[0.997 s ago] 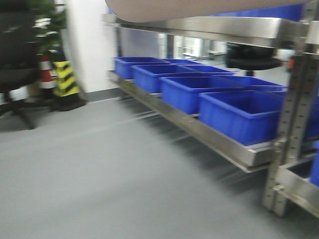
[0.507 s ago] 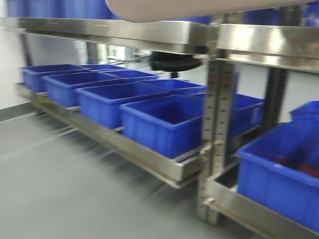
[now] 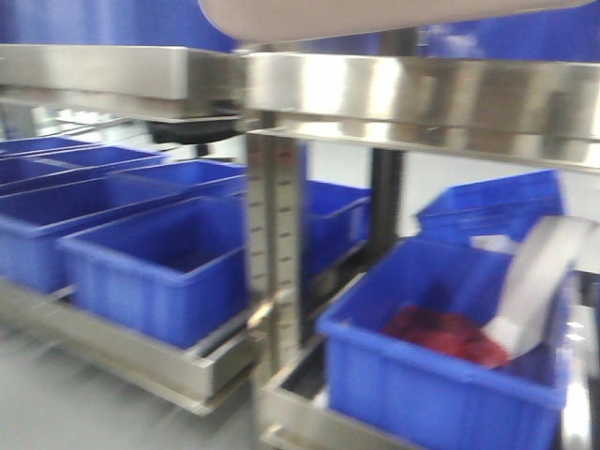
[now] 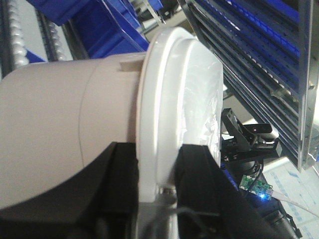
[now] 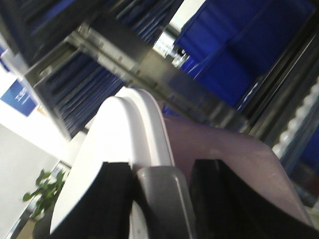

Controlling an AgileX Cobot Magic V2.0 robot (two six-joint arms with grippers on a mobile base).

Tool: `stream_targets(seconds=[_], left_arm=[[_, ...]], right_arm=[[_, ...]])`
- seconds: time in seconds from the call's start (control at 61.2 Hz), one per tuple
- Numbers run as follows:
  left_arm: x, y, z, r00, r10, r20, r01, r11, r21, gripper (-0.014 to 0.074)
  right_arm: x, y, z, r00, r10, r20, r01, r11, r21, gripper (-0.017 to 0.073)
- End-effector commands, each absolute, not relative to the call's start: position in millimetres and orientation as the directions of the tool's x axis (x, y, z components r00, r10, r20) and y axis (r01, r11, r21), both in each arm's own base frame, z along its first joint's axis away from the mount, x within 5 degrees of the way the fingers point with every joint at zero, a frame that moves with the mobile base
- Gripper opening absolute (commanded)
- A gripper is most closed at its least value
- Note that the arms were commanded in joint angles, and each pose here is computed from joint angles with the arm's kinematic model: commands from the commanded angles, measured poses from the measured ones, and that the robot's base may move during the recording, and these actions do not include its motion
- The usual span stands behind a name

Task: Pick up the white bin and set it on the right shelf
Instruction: 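Hold the bin while the base turns toward the steel shelf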

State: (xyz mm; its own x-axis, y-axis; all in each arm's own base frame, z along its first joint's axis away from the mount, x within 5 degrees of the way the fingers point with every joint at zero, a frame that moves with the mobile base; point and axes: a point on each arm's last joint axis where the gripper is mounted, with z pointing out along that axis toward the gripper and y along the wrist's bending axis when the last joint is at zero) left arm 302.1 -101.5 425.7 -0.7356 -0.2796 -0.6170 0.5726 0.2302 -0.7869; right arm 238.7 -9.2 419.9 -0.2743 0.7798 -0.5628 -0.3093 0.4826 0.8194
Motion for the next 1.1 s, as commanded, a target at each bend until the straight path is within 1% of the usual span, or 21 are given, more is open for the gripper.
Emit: stream_targets(seconds=[0.0, 1.079], left_arm=[[266.8, -113.4, 453.2, -0.696, -0.152, -0.702, 0.701, 0.064, -0.71, -0.0126], [266.8, -113.4, 453.2, -0.696, -0.152, -0.702, 0.701, 0.064, -0.71, -0.0126]], right_arm=[[221.6, 6.2, 450.1, -0.312, 0.789, -0.53, -0.478, 0.352, 0.805, 0.0059], [221.6, 6.1, 450.1, -0.311, 0.789, -0.53, -0.477, 0.352, 0.805, 0.0059]])
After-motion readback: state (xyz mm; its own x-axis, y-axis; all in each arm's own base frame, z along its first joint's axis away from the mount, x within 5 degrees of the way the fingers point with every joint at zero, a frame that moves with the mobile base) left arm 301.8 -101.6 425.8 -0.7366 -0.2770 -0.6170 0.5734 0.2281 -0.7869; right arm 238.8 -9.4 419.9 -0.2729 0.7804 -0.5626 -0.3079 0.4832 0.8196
